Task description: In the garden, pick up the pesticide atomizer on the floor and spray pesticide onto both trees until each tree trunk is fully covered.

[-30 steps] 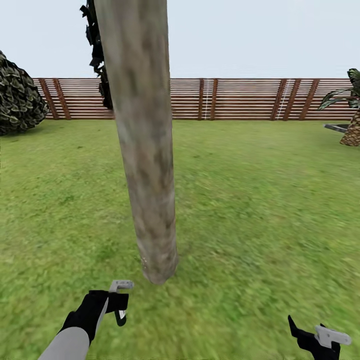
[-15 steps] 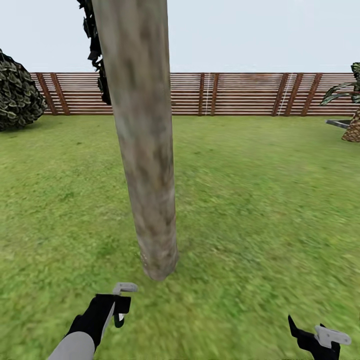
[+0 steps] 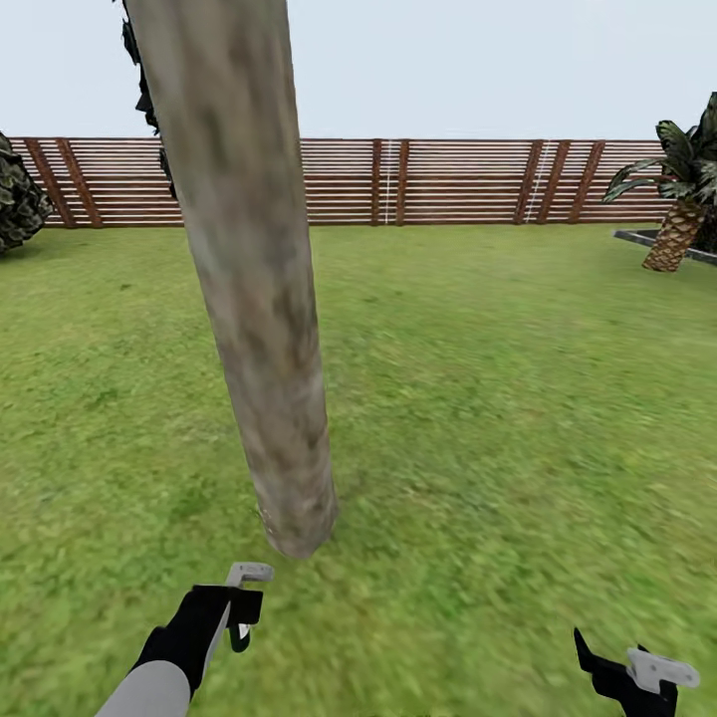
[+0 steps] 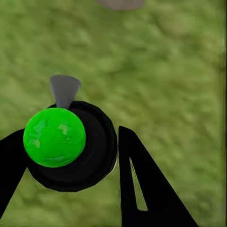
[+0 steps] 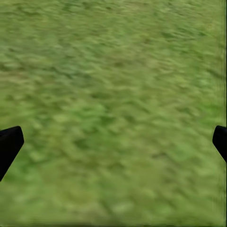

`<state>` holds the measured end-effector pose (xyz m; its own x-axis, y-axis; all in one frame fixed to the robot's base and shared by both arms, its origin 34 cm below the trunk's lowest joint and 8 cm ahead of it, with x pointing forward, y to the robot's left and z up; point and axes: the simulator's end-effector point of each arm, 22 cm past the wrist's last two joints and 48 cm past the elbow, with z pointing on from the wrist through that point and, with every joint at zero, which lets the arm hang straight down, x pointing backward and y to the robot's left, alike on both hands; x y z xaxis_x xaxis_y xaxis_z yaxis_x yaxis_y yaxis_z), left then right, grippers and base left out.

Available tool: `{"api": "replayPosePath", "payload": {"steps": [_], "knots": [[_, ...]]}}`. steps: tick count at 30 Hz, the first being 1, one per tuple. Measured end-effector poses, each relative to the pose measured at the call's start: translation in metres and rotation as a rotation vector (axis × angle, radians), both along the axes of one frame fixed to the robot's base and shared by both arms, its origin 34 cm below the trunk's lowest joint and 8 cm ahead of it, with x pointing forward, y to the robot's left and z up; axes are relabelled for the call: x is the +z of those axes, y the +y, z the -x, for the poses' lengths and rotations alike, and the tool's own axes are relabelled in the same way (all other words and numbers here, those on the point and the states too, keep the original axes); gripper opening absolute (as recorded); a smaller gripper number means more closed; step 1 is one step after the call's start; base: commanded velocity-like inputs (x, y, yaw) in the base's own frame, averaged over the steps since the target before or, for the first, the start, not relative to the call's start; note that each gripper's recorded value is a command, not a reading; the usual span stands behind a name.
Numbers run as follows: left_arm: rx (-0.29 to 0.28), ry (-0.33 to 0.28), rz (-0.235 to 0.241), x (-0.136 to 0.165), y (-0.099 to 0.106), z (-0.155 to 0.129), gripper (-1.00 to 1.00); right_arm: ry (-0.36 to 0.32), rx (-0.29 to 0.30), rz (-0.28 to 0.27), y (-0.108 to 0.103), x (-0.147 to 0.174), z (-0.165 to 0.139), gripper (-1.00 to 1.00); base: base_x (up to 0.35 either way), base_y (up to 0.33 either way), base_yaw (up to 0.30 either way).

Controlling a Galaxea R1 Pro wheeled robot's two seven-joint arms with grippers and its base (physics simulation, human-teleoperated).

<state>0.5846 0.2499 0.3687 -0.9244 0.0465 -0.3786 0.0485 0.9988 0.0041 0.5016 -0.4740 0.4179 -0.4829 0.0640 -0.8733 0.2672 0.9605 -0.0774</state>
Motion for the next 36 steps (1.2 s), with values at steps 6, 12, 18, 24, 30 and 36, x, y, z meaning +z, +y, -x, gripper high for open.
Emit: {"api": "replayPosePath", "payload": {"steps": [6, 12, 18, 24, 30, 36], "knots": [[0.021, -0.005, -0.032, 0.001, 0.036, -0.002, -1.00, 0.006, 0.000, 0.000, 0.000, -0.002, 0.001, 1.00, 0.000, 0.000, -0.247], [0.007, -0.007, -0.029, 0.000, 0.029, -0.003, -1.00, 0.009, 0.003, 0.001, 0.001, -0.003, 0.002, 1.00, -0.006, 0.006, -0.060], [-0.017, -0.053, -0.014, 0.002, 0.013, -0.010, -1.00, 0.023, 0.006, -0.016, 0.007, -0.010, 0.006, 1.00, -0.159, 0.197, -0.001], [-0.017, -0.062, -0.009, 0.004, 0.002, -0.013, -1.00, 0.024, 0.007, -0.017, 0.007, -0.011, 0.006, 1.00, 0.047, 0.123, 0.000], [-0.056, -0.086, 0.009, 0.013, -0.029, -0.025, -1.00, 0.023, 0.008, -0.016, 0.007, -0.010, 0.006, 1.00, 0.011, 0.006, 0.000], [-0.020, -0.194, -0.050, 0.051, 0.009, -0.063, -1.00, 0.023, 0.009, -0.015, 0.007, -0.010, 0.005, 1.00, 0.000, 0.000, 0.000]]}}
